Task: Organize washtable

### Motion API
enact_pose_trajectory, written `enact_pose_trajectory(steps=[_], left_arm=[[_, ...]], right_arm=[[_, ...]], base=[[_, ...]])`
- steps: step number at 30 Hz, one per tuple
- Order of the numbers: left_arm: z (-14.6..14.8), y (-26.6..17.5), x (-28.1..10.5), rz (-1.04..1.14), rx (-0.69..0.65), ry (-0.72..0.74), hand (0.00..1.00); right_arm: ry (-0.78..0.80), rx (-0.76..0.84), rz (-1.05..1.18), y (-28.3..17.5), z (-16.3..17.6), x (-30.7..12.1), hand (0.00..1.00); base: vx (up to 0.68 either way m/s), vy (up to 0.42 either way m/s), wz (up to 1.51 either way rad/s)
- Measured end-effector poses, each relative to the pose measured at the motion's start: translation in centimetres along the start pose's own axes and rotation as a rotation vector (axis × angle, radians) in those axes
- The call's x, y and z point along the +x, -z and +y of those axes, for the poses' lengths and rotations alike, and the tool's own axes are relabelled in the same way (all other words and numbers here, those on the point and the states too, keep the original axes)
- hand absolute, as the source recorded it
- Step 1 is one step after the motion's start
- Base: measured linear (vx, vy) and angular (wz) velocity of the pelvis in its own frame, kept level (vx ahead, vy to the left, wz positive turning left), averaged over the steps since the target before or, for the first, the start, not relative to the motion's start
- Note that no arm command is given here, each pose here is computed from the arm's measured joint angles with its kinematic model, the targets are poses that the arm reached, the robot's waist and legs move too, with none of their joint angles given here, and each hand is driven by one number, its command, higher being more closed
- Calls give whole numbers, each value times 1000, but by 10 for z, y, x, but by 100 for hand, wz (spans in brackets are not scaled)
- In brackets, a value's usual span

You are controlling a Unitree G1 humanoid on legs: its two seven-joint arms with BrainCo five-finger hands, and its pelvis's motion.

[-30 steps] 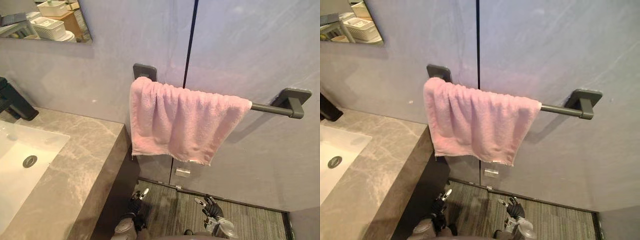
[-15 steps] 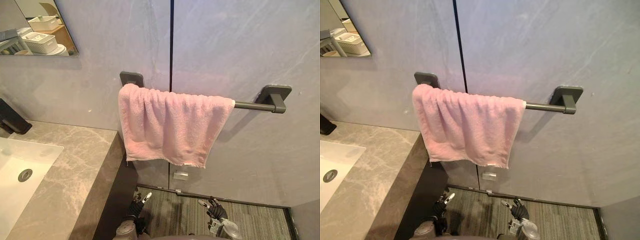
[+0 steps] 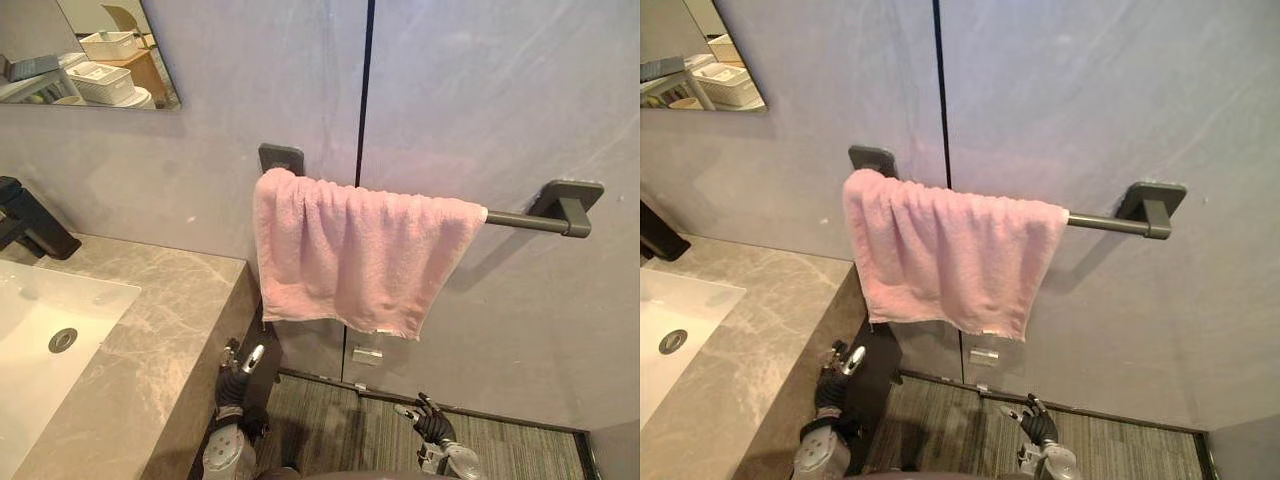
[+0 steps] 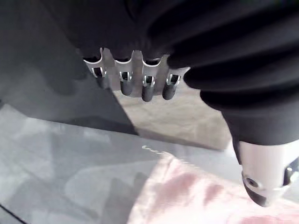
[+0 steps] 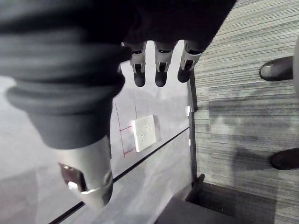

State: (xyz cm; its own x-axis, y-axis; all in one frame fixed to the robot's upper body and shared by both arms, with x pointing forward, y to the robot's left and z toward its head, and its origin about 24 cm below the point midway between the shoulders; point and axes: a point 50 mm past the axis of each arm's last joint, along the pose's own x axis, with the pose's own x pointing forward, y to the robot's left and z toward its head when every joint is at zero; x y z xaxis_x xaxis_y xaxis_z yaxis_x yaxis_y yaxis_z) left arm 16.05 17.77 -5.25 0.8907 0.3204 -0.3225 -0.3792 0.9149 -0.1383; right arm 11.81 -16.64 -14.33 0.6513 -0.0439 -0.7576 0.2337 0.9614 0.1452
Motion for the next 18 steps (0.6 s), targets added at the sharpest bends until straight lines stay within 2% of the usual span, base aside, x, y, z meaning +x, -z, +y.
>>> enact_pose_trajectory(steps=[6, 14, 18], left_arm=[[-10, -23, -2, -111, 11, -13, 0], [-25, -47, -3, -237, 62, 123, 0], [-30, -51, -1, -272, 141, 168, 0]], right_arm=[[-6, -20, 10, 3, 0, -2, 0], [6, -68, 41, 9, -7, -4, 0], [22, -83, 68, 13, -13, -5, 0]], base=[[5, -5, 3], [-26, -7, 1], [0, 0, 0]])
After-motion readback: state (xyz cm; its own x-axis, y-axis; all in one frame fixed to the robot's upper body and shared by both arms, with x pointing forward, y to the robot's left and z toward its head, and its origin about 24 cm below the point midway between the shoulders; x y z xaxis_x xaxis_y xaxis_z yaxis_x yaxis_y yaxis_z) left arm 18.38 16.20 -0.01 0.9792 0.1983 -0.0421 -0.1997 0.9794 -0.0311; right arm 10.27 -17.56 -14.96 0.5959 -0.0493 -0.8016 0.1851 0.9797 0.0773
